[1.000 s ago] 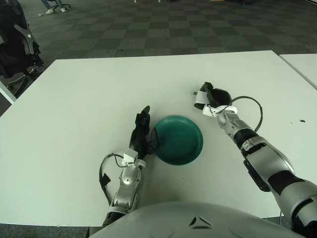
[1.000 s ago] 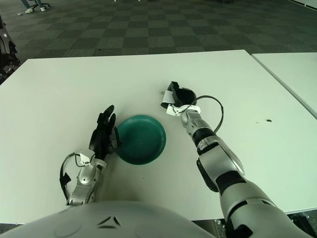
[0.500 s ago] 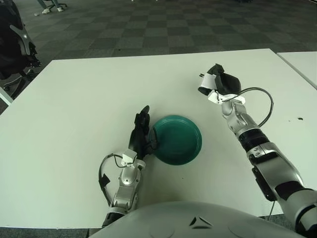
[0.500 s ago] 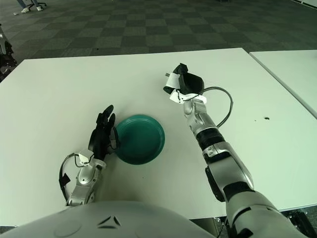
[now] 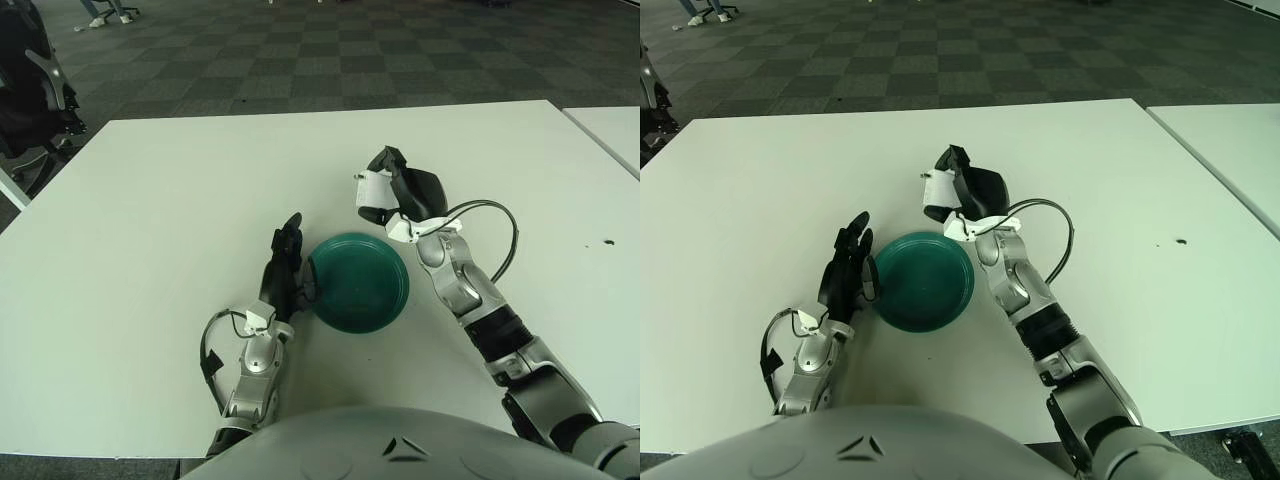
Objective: Put the charger into the plate.
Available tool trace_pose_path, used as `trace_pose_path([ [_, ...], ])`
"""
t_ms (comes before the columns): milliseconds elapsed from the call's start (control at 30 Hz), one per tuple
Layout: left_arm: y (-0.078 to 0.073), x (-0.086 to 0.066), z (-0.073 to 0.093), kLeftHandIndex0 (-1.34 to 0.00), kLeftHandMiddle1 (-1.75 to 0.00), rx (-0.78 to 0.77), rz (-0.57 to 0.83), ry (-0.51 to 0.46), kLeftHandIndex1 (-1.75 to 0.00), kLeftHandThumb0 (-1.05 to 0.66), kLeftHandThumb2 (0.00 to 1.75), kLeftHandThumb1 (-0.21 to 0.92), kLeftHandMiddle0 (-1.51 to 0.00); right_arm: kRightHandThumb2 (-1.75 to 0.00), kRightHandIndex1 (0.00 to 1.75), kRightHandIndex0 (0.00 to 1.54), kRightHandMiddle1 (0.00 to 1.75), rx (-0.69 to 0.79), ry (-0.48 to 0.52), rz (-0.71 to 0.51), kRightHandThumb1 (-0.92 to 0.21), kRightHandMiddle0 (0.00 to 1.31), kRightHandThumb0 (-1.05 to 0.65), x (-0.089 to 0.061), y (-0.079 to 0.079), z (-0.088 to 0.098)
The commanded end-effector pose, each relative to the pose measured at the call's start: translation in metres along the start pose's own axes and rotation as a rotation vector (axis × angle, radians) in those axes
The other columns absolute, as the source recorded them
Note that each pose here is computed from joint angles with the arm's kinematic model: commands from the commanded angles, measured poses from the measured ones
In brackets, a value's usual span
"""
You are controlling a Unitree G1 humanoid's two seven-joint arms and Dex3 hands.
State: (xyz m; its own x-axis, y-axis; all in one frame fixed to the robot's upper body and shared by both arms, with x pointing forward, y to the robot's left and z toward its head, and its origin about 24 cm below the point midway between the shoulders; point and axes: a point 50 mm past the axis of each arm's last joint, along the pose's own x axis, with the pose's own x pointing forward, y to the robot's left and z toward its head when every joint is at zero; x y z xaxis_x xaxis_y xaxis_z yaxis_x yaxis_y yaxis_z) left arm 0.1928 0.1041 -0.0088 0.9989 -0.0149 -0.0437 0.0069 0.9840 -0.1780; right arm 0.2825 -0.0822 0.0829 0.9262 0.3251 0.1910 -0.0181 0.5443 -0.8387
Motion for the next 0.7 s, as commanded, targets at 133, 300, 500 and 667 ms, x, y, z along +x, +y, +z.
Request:
trace_pose_path([
  [133, 0.000, -0.008, -0.016, 0.00, -0.02, -0.069, 0.105, 0.109, -0.54, -0.84, 1.01, 0.92, -0.22, -1.13, 1.75, 1.04, 1.75, -0.070, -0.059, 0.101, -0.46, 0.50, -0.44, -0.014, 0.005, 0.007],
  [300, 0.000, -0.009, -0.015, 0.00, -0.02, -0.087, 0.115, 0.109, -0.54, -0.82, 1.01, 0.92, -0.24, -1.12, 1.75, 1.06, 1.75, -0.083, -0.097, 0.172, -0.47, 0.49, -0.43, -0.022, 0.016, 0.011],
  [500, 0.001, -0.010, -0.015, 0.00, -0.01, -0.086, 0.112, 0.113, -0.54, -0.81, 1.01, 0.92, -0.23, -1.09, 1.75, 1.05, 1.75, -0.106, -0.135, 0.234, -0.50, 0.47, -0.43, -0.030, 0.021, 0.011],
  [667, 0.002, -0.011, -0.014, 0.00, 0.00, -0.071, 0.107, 0.117, -0.51, -0.82, 1.02, 0.92, -0.21, -1.07, 1.75, 1.03, 1.75, -0.123, -0.157, 0.275, -0.51, 0.46, -0.42, -0.037, 0.024, 0.011],
])
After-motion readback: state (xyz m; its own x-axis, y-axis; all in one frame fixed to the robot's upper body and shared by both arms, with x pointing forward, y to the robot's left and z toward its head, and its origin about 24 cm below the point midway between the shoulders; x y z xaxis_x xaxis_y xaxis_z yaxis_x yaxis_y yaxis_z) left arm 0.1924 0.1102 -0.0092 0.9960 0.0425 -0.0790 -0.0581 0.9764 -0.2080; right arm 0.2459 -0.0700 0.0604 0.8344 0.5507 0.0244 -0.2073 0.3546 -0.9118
